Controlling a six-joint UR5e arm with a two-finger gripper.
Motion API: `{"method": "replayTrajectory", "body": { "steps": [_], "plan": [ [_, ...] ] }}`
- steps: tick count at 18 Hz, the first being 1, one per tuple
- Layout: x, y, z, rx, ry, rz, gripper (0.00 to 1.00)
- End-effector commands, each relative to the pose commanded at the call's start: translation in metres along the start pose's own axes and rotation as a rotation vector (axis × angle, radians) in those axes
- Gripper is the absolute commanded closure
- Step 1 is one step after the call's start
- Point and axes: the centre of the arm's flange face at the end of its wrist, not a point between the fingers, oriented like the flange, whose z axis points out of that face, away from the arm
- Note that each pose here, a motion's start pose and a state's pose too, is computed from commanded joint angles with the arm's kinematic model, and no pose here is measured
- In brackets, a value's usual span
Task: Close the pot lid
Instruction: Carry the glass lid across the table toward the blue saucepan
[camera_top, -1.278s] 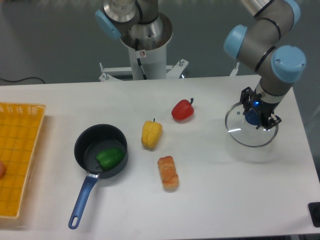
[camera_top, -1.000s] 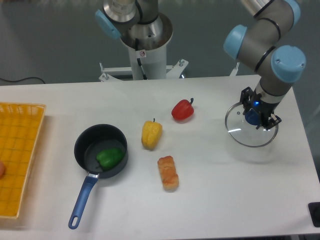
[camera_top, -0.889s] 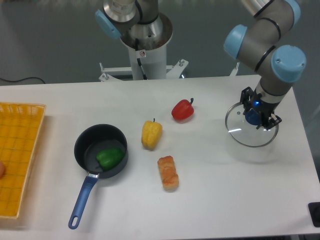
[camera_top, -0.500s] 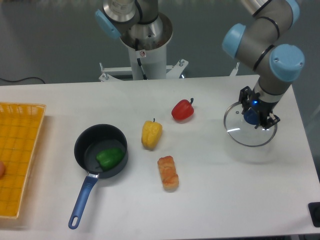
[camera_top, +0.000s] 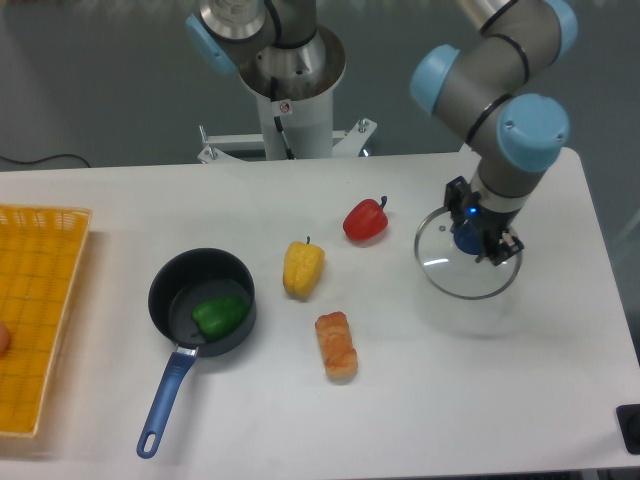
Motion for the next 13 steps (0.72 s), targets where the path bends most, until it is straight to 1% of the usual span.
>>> {"method": "replayTrajectory", "body": {
  "steps": [5,8,13],
  "plan": [
    [0.014,-0.056,-0.005,-0.002,-0.009,-0.04,0.45],
    [0.026,-0.081,-0.015,0.001,-0.013,-0.062,0.45],
    [0.044,-0.126,-0.018,0.021,-0.012,-0.098,0.45]
  ]
}}
